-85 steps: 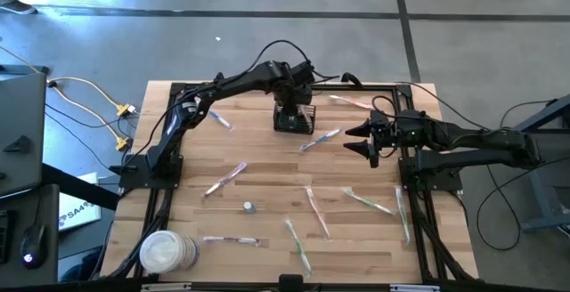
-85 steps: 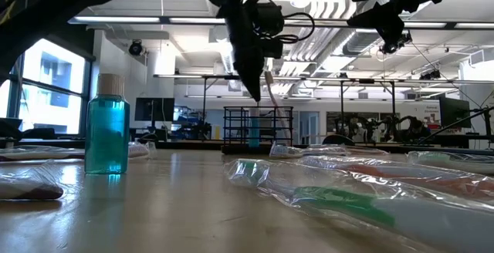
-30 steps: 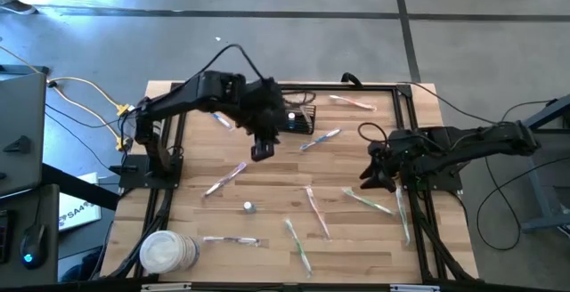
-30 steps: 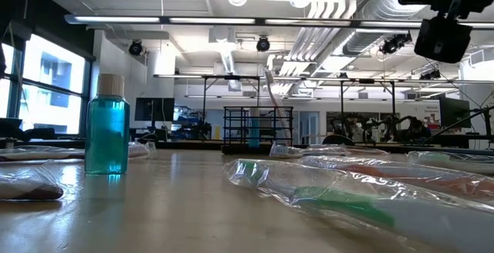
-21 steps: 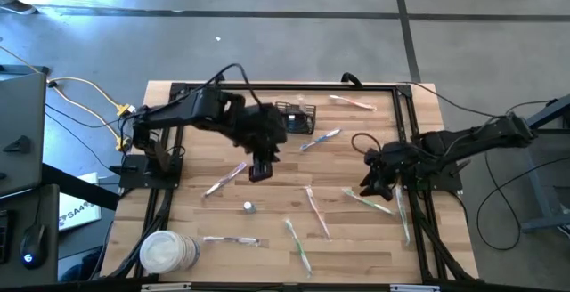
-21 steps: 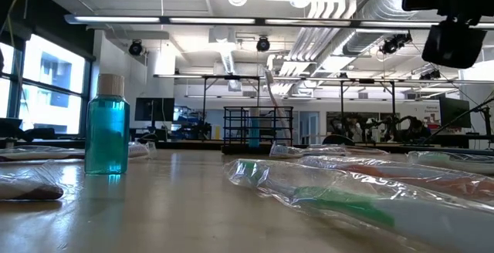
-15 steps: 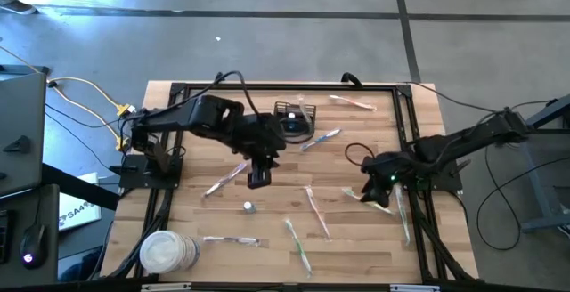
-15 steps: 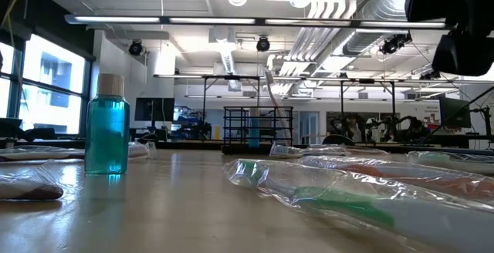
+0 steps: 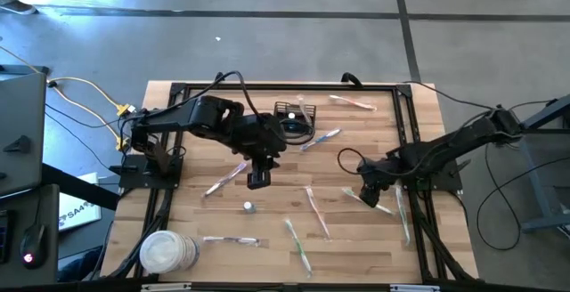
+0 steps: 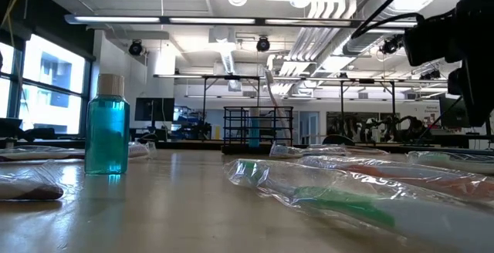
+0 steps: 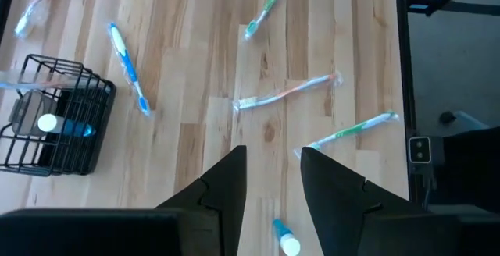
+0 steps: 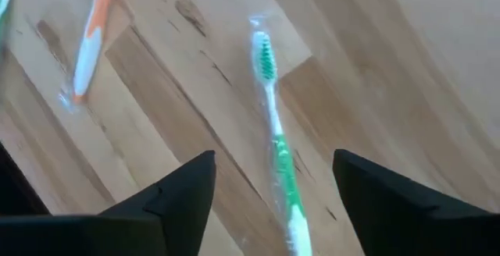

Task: Pick & Place toothbrushing station
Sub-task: Put the middle green toothbrush into the mesh organizer

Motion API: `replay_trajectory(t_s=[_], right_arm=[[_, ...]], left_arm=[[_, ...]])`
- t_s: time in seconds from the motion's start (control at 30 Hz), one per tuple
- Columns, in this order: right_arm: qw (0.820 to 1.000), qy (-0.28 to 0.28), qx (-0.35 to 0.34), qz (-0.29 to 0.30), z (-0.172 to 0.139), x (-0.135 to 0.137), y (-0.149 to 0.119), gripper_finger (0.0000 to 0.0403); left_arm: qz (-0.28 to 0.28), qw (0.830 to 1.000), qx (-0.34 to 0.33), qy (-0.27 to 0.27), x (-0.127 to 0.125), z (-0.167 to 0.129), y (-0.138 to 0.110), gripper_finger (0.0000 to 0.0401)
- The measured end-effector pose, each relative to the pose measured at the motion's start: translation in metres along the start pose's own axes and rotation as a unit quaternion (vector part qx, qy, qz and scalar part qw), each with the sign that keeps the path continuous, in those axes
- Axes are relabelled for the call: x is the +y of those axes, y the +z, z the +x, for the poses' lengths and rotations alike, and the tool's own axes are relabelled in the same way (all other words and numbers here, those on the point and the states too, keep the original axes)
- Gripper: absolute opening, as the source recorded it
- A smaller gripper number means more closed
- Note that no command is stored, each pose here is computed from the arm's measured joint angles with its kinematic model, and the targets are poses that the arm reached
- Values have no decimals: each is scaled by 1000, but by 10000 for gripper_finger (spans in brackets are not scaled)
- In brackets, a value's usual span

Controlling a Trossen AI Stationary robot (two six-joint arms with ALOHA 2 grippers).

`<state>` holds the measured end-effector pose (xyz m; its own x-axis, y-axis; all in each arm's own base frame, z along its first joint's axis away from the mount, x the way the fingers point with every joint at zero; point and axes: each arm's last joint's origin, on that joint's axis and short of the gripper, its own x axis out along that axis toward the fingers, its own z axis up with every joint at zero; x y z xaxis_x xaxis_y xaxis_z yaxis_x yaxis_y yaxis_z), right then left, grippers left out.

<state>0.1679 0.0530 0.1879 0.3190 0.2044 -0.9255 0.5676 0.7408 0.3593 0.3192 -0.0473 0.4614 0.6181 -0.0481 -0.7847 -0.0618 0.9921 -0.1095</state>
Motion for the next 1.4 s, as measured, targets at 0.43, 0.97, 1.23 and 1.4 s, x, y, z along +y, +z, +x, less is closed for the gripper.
replay_trajectory(t_s=[0.43,0.97,1.23,1.4], right_arm=[[999,-43,28,-18,23,2,4,284],[996,-86,8,-29,68,9,17,284],[992,-125,-6,-26,76,7,18,279],[989,-145,-14,-11,76,4,18,236]], left_arm=[[-12,1000,-2,-2,0,0,0,122],[-20,1000,6,-4,-5,0,-2,122],[-22,1000,-8,6,-6,0,0,122],[-34,999,0,2,-7,7,1,122]])
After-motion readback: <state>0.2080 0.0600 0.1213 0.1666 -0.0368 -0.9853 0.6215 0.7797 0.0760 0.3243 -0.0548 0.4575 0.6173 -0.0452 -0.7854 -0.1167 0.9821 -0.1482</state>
